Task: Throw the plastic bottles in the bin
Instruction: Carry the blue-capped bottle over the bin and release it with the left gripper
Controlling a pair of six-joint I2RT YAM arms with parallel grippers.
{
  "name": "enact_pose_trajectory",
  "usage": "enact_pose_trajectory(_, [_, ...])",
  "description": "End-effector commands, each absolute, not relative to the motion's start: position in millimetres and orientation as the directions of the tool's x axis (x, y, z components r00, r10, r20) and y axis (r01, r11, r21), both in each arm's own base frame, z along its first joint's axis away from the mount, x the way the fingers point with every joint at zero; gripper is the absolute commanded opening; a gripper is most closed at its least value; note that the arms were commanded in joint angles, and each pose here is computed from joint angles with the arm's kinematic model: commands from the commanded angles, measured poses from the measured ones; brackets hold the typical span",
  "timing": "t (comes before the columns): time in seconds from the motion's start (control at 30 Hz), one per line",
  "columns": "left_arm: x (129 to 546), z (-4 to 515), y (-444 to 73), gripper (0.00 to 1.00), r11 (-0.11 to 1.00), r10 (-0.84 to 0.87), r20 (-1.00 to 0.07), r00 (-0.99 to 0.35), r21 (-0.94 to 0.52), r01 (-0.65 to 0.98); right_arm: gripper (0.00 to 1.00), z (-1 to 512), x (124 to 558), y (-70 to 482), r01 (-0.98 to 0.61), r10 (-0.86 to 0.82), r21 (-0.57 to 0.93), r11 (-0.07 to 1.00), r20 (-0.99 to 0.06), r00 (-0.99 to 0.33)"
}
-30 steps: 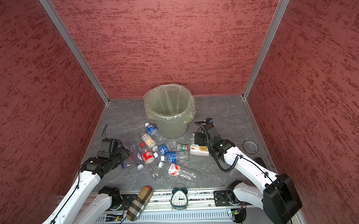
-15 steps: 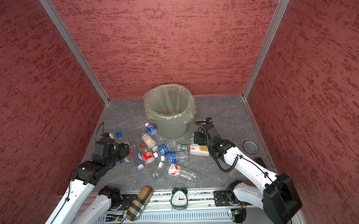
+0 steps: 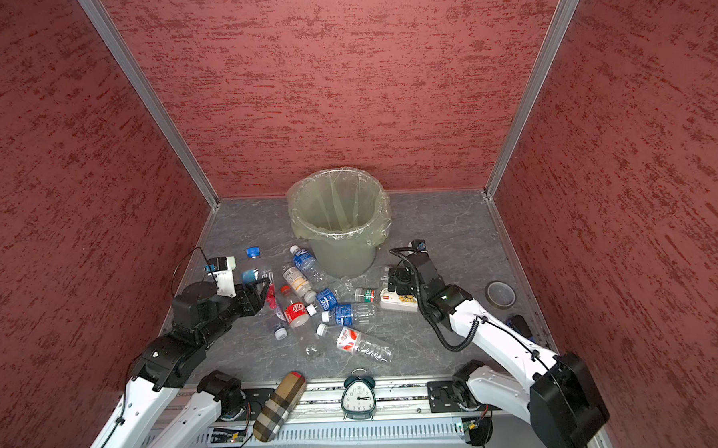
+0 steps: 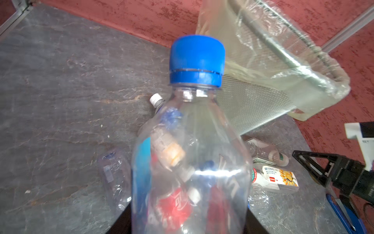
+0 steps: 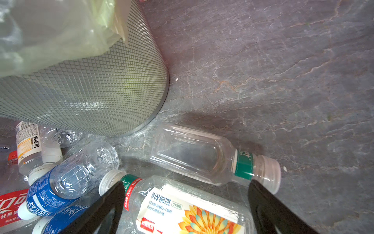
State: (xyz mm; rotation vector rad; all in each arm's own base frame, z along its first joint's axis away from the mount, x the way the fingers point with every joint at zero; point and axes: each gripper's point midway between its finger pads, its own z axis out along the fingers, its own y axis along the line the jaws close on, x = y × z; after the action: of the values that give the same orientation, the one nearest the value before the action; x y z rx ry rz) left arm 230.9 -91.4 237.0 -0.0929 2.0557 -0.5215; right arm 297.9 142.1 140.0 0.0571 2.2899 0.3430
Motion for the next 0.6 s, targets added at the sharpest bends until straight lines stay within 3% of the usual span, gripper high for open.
enact_pose_trajectory(0.0, [231.2,269.6,-106.3,0.55,0.885,-0.243,-0.867,-0.435,-0.382,0.267,0.96,142.9,295.9,145.5,-0.087,0.156,0.282,0.955,-0.733,-0.662])
enact_pose_trajectory(0.27, [243.2,316.1,-136.9,0.55,0.850,-0.221,-0.910,-0.350,-0.356,0.389,0.95,146.4,292.4,145.5,-0.095,0.173,0.304,0.948,-0.741,-0.649])
enact_pose_trajectory(0.57, [318.3,423.0,-204.5,0.53,0.814,-0.214,-0.958,-0.189,-0.282,0.508,0.95,156.3,285.4,146.0,-0.104,0.213,0.354,0.930,-0.745,-0.632])
